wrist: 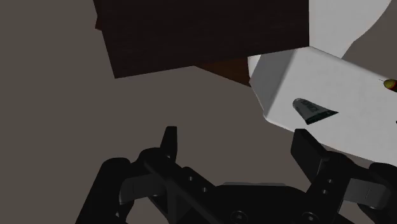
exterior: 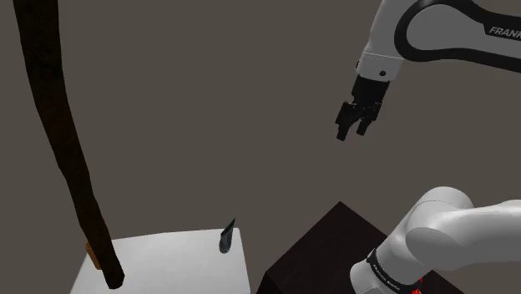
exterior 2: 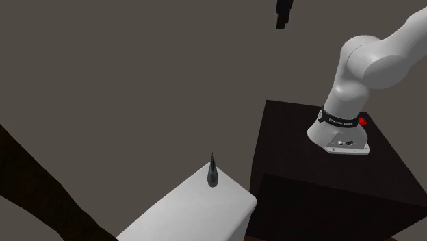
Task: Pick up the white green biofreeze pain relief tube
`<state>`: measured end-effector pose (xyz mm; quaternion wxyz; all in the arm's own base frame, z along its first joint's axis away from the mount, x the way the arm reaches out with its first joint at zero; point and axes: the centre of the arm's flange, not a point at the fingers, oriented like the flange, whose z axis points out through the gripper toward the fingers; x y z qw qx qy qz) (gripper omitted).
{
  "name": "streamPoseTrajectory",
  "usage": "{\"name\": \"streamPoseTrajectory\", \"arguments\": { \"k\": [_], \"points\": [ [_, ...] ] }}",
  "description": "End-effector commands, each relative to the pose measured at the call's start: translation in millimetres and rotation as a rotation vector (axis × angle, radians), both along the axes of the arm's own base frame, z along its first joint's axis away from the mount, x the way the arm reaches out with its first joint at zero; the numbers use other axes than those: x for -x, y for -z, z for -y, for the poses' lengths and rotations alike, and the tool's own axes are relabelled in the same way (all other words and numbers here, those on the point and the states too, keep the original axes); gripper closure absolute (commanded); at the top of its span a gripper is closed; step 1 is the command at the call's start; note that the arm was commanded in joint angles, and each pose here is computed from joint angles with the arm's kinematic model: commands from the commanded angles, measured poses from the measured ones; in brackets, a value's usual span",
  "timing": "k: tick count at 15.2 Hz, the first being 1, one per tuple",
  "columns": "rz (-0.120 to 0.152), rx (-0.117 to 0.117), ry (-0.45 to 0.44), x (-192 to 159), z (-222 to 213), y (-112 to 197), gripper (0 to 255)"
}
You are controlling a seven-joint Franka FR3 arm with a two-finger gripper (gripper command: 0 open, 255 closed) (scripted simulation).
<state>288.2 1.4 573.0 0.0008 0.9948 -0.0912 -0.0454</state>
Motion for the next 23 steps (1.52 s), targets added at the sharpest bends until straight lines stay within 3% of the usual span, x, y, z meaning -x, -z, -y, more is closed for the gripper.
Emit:
{"name": "streamPoseTrajectory", "arguments": {
  "k": [1, 12, 23],
  "points": [
    [0.000, 0.000, 0.000, 0.0, 0.0, 0.0, 0],
    [-0.043, -0.063, 0.357, -17.0, -75.8, 113.1, 0],
    [-0.086, -0.125, 0.714, -56.0, -148.5, 222.7, 0]
  ]
}}
